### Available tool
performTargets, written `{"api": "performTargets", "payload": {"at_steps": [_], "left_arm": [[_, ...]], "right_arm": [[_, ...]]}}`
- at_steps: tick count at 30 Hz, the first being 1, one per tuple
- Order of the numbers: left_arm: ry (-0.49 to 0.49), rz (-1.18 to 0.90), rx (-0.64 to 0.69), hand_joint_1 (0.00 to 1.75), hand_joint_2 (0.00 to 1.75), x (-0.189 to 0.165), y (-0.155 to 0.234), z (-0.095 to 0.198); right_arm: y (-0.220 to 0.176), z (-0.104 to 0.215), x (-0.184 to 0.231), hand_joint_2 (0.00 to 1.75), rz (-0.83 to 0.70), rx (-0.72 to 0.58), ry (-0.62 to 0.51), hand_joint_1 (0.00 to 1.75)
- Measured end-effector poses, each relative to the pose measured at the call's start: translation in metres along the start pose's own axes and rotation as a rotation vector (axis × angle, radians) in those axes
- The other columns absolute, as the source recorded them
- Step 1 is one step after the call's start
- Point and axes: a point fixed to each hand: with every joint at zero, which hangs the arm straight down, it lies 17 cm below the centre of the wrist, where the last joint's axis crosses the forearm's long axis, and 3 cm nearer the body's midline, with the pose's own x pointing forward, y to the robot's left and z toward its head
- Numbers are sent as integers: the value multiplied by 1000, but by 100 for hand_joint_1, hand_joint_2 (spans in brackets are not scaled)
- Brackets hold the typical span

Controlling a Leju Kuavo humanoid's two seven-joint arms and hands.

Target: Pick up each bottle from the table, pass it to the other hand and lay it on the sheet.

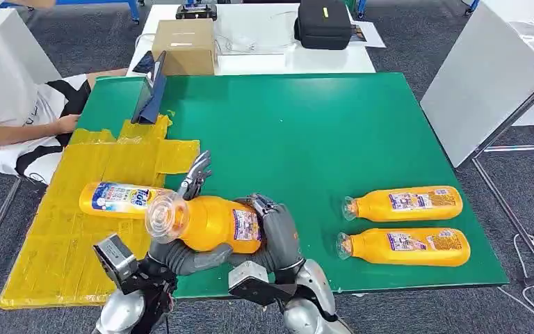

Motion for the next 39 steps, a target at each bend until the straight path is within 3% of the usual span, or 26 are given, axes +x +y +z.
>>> {"api": "performTargets", "payload": {"at_steps": [1,2,29,30,31,39], "left_arm": [[1,3,1,173,175,-1,0,0],[3,5,2,175,175,-1,1,0],[15,24,17,175,175,-8,3,-3],[14,24,17,175,175,-8,3,-3],[12,27,21,175,175,-8,4,-3],[-19,-38,61,175,175,-3,14,-8]], "right_arm": [[1,0,0,175,3,1,-1,175],[1,0,0,175,6,3,-1,175],[2,-1,-6,175,12,1,19,175],[2,-1,-6,175,12,0,19,140],[0,-1,-6,175,13,-9,20,0],[-16,-3,0,175,29,-86,-10,0]]}}
